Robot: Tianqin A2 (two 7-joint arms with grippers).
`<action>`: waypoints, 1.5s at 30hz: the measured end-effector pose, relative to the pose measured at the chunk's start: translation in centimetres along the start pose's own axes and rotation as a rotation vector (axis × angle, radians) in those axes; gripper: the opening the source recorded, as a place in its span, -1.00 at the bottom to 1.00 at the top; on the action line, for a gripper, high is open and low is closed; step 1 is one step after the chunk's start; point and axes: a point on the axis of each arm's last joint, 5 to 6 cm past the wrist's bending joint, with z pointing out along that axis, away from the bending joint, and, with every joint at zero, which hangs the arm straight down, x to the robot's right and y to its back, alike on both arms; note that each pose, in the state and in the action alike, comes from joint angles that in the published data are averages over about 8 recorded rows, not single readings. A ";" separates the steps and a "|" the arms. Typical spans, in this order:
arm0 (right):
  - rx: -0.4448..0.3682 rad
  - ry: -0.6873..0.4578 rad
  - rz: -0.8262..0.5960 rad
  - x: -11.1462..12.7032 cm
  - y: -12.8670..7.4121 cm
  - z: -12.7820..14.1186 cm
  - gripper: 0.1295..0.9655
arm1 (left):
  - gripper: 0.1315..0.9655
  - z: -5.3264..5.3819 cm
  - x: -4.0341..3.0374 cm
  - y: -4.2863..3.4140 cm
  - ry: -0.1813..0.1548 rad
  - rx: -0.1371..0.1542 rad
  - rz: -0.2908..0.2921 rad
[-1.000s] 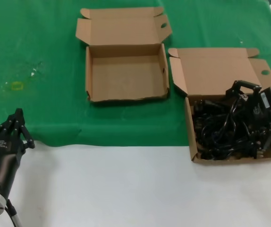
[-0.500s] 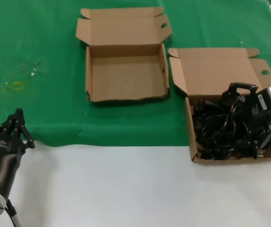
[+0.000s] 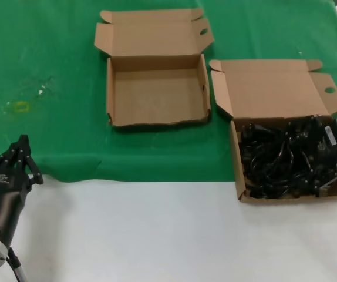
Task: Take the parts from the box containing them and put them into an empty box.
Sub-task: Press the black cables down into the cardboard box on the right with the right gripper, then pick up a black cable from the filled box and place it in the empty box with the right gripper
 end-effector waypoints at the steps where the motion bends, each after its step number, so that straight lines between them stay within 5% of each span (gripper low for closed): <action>1: 0.000 0.000 0.001 0.0 0.0 0.0 0.35 | -0.97 0.0 0.00 0.00 0.000 0.000 0.000; 8: -0.003 0.002 0.006 -0.3 -0.1 -0.2 0.19 | -0.97 0.0 0.00 0.00 0.000 0.000 0.000; 16: -0.006 0.003 0.011 -0.5 -0.1 -0.3 -0.33 | -0.97 0.0 0.00 0.00 0.000 0.000 0.000; 25: -0.005 0.010 0.012 -0.5 0.0 -0.4 -0.68 | -0.97 0.0 0.00 0.00 0.000 0.000 0.000; 45: -0.014 0.060 0.027 1.3 -0.9 -3.3 -0.87 | -0.97 0.0 0.00 0.00 0.000 0.000 0.000</action>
